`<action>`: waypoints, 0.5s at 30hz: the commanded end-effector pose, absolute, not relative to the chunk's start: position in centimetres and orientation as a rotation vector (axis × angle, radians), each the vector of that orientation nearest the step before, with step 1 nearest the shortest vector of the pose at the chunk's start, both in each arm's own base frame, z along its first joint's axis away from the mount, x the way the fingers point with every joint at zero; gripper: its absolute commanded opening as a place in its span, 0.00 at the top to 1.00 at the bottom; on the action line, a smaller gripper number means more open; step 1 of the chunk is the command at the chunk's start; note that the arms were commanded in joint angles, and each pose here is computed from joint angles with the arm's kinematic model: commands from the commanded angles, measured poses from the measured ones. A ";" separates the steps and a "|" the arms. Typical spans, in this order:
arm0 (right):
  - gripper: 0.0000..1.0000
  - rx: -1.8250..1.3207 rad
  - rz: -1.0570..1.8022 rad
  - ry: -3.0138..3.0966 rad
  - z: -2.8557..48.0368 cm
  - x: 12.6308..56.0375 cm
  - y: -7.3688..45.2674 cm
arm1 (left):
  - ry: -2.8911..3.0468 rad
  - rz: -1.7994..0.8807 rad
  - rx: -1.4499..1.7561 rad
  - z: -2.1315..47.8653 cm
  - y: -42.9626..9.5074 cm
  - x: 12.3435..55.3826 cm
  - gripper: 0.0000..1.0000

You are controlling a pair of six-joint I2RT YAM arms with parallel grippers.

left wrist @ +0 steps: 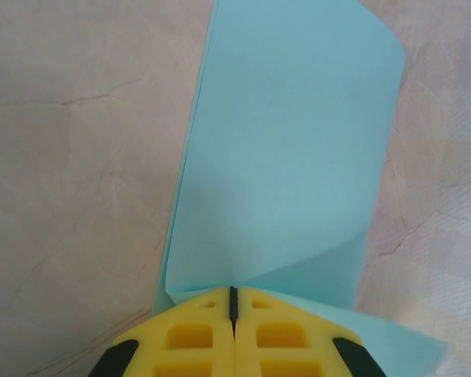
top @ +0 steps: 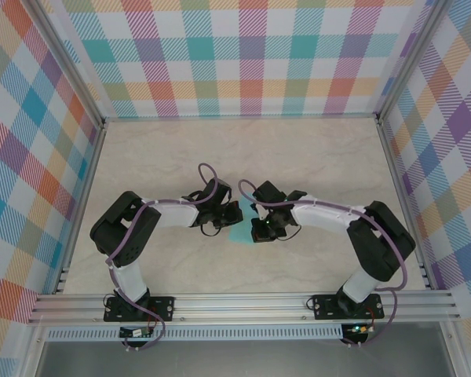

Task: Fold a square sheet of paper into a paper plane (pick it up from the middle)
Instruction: Fold the triangle a second time at the center of the table.

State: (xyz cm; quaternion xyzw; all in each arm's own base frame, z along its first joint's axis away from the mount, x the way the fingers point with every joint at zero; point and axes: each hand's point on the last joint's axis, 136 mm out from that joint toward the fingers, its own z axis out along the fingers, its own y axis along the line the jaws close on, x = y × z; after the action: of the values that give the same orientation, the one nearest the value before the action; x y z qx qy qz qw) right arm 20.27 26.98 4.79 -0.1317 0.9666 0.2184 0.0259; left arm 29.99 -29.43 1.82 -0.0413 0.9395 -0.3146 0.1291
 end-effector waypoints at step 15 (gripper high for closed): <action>1.00 -0.334 0.680 3.020 2.5 21.6 28.1 | 2.936 -0.647 -0.210 -3.3 -25.5 26.7 1.00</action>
State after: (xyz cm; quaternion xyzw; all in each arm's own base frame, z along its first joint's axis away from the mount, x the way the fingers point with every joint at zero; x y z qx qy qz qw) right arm 21.79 28.53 3.60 -0.1160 0.9670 0.2251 0.0270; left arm 29.98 -29.46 1.84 -0.0409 0.9393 -0.3155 0.1287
